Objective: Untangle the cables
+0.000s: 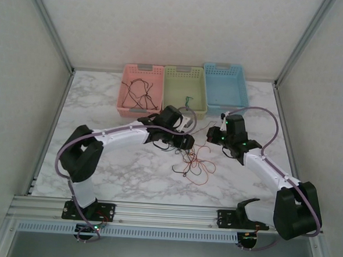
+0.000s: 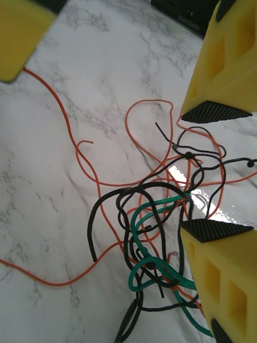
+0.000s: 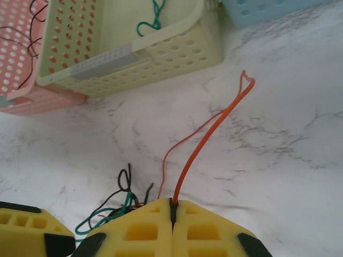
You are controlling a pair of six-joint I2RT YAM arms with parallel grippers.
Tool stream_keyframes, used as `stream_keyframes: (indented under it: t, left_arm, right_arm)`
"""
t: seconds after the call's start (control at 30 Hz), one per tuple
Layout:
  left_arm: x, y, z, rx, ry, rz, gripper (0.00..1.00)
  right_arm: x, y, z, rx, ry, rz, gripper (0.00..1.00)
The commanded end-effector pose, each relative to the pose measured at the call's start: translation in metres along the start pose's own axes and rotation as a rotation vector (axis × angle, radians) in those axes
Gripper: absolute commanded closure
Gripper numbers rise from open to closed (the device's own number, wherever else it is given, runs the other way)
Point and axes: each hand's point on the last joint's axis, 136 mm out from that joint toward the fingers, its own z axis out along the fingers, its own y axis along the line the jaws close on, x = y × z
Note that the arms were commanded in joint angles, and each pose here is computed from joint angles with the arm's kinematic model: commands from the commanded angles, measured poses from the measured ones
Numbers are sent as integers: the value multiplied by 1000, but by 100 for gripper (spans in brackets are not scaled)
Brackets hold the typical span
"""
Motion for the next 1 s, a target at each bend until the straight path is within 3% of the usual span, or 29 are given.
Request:
stream_keyframes:
  t: [0.0,0.57,0.7,0.8,0.9,0.97]
  left_arm:
    - [1,-12,6,21,37,40,50]
    - [9,4,28,-26,83,32,62]
    - [6,2,25,-23,68,35,73]
    - [5,2,22,-33,58,32,88]
    - [0,-2,5,-38,21,35,99]
    - [-2,-2,-14,-56,-9,30,100]
  right_arm:
    - [4,-6,-4,3,2,8,100]
    - [7,-9,-4,4,9,7,100]
    - [7,-12,-6,14,11,-1,100]
    - [7,-12,-6,16,11,-5,100]
    - [5,-14,-8,22,7,-4,100]
    - [3,-17,-10,29,-1,0,100]
